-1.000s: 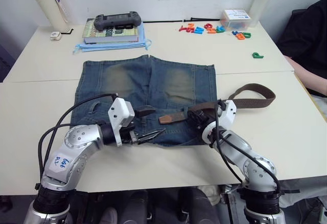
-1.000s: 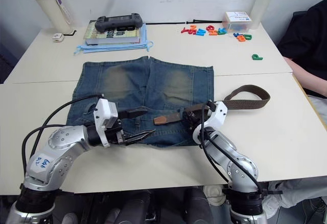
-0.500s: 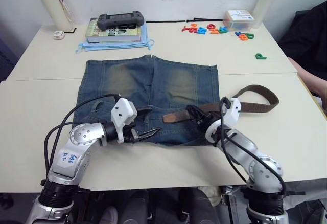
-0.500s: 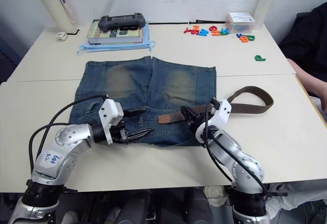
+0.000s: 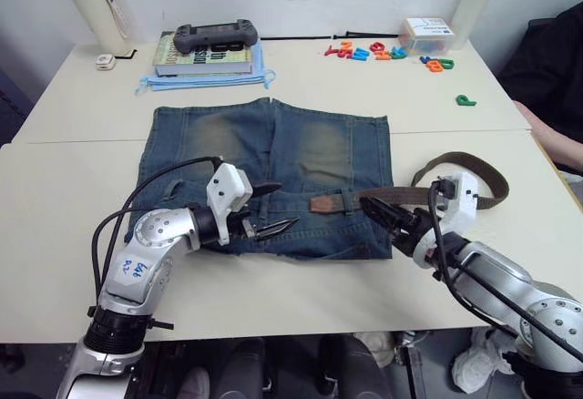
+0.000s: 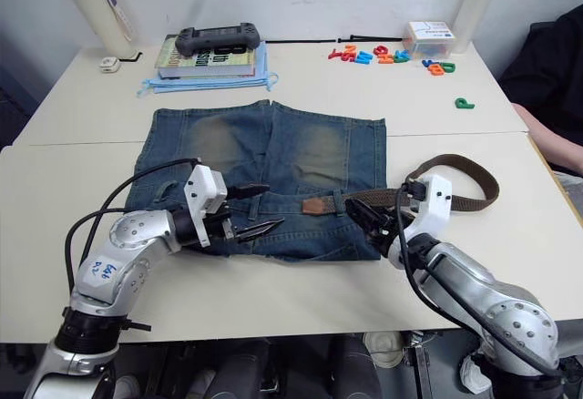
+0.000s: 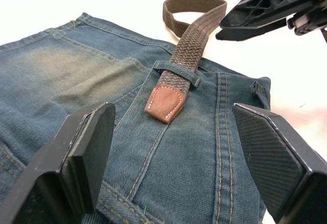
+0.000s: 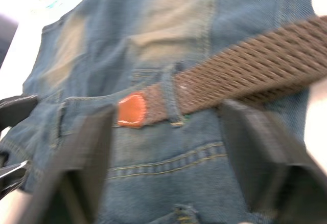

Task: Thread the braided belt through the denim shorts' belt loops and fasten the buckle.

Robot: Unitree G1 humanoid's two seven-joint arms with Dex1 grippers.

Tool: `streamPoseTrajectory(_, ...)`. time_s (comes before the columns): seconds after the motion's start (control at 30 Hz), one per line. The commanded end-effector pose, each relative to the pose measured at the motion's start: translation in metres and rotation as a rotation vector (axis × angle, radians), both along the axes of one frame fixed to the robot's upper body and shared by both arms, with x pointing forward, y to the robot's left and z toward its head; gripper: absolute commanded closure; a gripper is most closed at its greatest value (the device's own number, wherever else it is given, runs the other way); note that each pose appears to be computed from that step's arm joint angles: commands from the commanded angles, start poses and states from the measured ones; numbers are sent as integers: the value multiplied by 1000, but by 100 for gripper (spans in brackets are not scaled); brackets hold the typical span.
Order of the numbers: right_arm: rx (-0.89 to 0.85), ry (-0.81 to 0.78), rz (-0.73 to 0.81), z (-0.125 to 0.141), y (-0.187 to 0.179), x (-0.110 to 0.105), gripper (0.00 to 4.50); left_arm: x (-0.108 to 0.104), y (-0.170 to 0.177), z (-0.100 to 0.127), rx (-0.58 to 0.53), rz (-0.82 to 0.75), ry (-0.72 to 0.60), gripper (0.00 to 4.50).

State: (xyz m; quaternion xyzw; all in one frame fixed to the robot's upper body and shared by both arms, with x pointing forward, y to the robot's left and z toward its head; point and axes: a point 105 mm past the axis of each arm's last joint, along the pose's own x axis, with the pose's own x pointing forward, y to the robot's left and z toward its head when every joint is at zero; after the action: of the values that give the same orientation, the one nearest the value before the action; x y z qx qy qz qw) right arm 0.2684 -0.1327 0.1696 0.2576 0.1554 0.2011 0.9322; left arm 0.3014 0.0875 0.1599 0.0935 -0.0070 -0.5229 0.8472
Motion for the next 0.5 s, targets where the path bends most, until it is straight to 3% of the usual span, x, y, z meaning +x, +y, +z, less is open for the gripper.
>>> streamPoseTrajectory(0.03,-107,-123,130,15,19,-15,318,1,-11,4,1,-46,-32,48)
streamPoseTrajectory(0.1,-227,-173,199,14,29,-21,438,4,-17,-1,7,-57,-24,48)
streamPoseTrajectory(0.3,-500,-133,212,-28,29,-18,438,20,-33,-13,-31,-68,65,48)
streamPoseTrajectory(0.5,-594,-42,141,-62,19,-14,438,26,-47,-23,-87,-81,280,48)
